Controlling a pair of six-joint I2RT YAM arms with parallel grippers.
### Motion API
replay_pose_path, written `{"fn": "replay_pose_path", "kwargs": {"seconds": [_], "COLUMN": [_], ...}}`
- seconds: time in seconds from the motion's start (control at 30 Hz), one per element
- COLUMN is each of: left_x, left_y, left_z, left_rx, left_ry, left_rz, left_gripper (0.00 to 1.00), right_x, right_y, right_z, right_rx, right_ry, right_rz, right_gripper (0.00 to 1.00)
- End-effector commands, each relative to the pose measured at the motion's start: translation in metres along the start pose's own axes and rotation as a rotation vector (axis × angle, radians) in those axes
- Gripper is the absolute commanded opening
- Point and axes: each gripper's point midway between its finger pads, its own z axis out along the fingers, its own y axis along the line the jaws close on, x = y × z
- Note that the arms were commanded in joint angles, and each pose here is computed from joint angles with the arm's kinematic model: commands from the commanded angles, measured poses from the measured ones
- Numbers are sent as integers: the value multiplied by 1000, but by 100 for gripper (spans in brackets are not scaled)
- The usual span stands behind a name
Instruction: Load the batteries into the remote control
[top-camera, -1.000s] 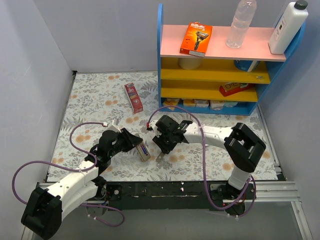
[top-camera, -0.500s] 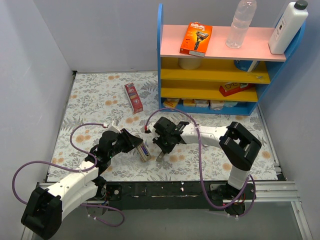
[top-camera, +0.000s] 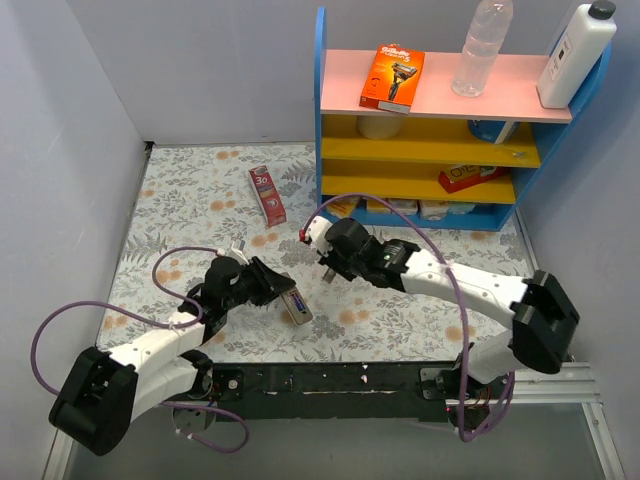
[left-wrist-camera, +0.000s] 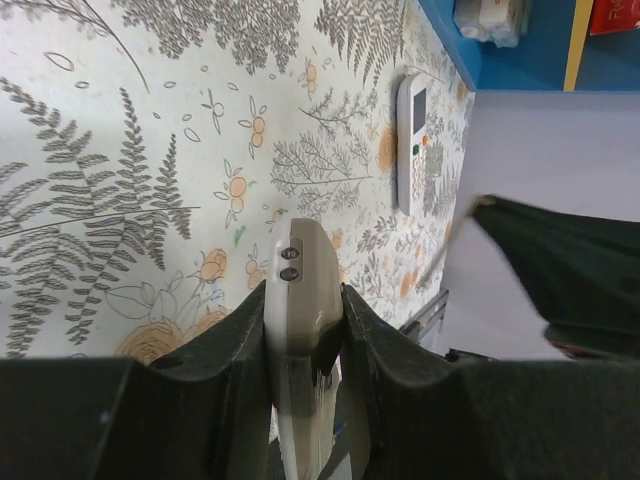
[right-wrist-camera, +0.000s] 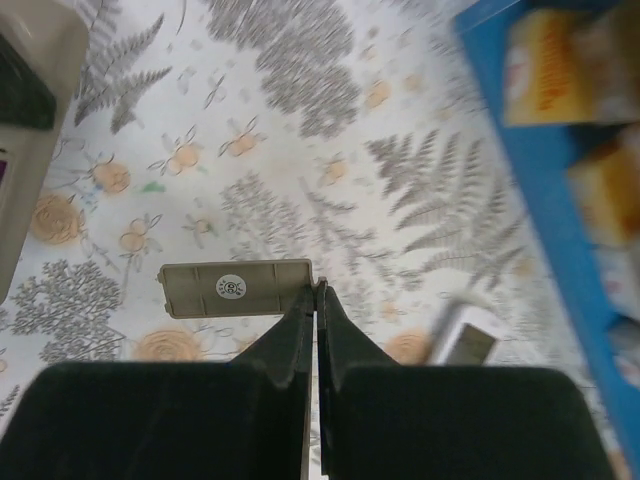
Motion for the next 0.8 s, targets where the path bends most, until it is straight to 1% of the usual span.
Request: {"fn": "replay_pose_path", "kwargs": {"seconds": [0.0,0.07,0.1,0.17,0.2,0.23,0.27,0.3,0.33,0.4,0.43,0.5,0.53,0.77], "left_x": [-7,-6,-9,-9,-13,-13,-14,-16,-16,-19,-19,-18,-20,-23], "left_y": [-52,-59,-70,-80,-90,-92,-96,-102,-102,-112,-115,-118,-121,-122], "left_z": [3,6,7,9,9,11,12,12,14,16,16,18,18,21], "left_rx": [141,154,177,192,210,208,208,218,210,222,225,227,231,225], "left_ry": [47,78,81,108,111,120,126,129,138,150,158,178,177,166], "left_rz": [-38,-60,-61,-89,-93,-105,-136,-147,-167,-194,-203,-216,-221,-286], "left_gripper": [0,0,0,0,0,0,0,0,0,0,0,0,0,0], "right_x": [-47,-57,-67,-71,-82,-86,-87,-93,-96,-98,-105,-109,-113,-123], "right_y": [-49,-57,-61,-66,-69,-68,-71,-71,-68,-68,-64,-60,-55,-38], "right_z": [-49,-63,-75,-85,-94,-99,-103,-108,-111,-115,-121,-124,-127,-133], "right_rx": [266,324,359,413,445,466,495,516,534,574,591,603,606,598], "right_ry": [-232,-297,-362,-390,-451,-465,-472,-506,-512,-524,-557,-582,-613,-679], "right_rz": [-129,-153,-181,-211,-206,-247,-257,-261,-304,-329,-349,-375,-376,-413], "right_gripper": [1,1,1,1,1,1,1,1,1,1,1,1,1,1]}}
